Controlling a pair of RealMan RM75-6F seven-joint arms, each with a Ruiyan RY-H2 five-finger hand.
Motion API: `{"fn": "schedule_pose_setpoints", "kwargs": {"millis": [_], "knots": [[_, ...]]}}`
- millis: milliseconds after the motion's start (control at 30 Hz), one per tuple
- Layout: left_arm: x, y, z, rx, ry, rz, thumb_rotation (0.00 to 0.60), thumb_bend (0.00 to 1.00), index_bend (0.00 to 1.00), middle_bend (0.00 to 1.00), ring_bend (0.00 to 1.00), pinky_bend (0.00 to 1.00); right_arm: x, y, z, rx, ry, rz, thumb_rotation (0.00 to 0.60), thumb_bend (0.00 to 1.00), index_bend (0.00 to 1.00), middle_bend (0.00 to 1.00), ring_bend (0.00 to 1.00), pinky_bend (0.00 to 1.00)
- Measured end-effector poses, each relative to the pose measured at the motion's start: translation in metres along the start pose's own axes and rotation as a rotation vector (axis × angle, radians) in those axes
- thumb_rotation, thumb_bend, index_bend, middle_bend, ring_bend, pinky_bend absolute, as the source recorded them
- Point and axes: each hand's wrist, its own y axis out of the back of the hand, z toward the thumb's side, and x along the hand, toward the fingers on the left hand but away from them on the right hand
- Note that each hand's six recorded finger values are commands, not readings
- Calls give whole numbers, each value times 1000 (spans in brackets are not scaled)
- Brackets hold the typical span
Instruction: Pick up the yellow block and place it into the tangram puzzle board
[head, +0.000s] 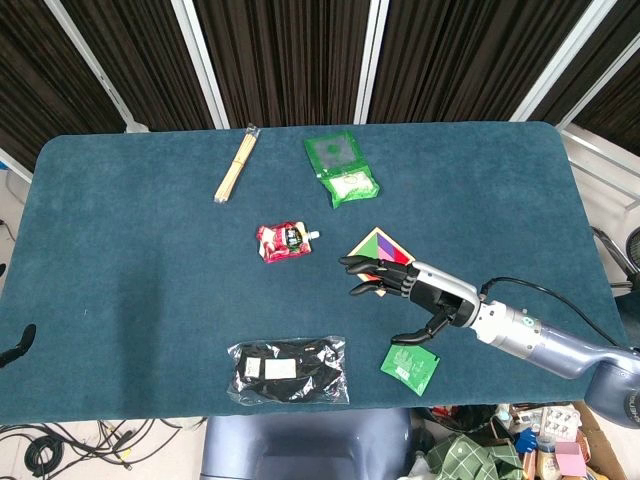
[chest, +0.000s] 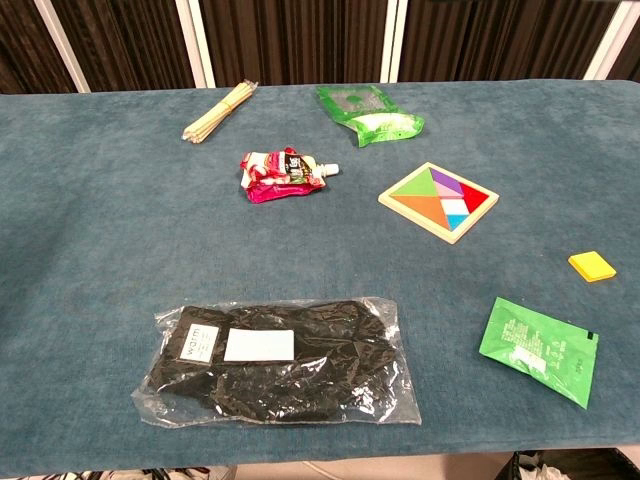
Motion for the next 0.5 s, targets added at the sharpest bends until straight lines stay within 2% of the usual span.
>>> {"fn": "schedule_pose_setpoints", "kwargs": {"millis": [500], "knots": [[0,2,2,-4,-1,13,600,313,0,0,0,0,2,1,-8,12,-30,-10,600,108,169,20,0,136]]}}
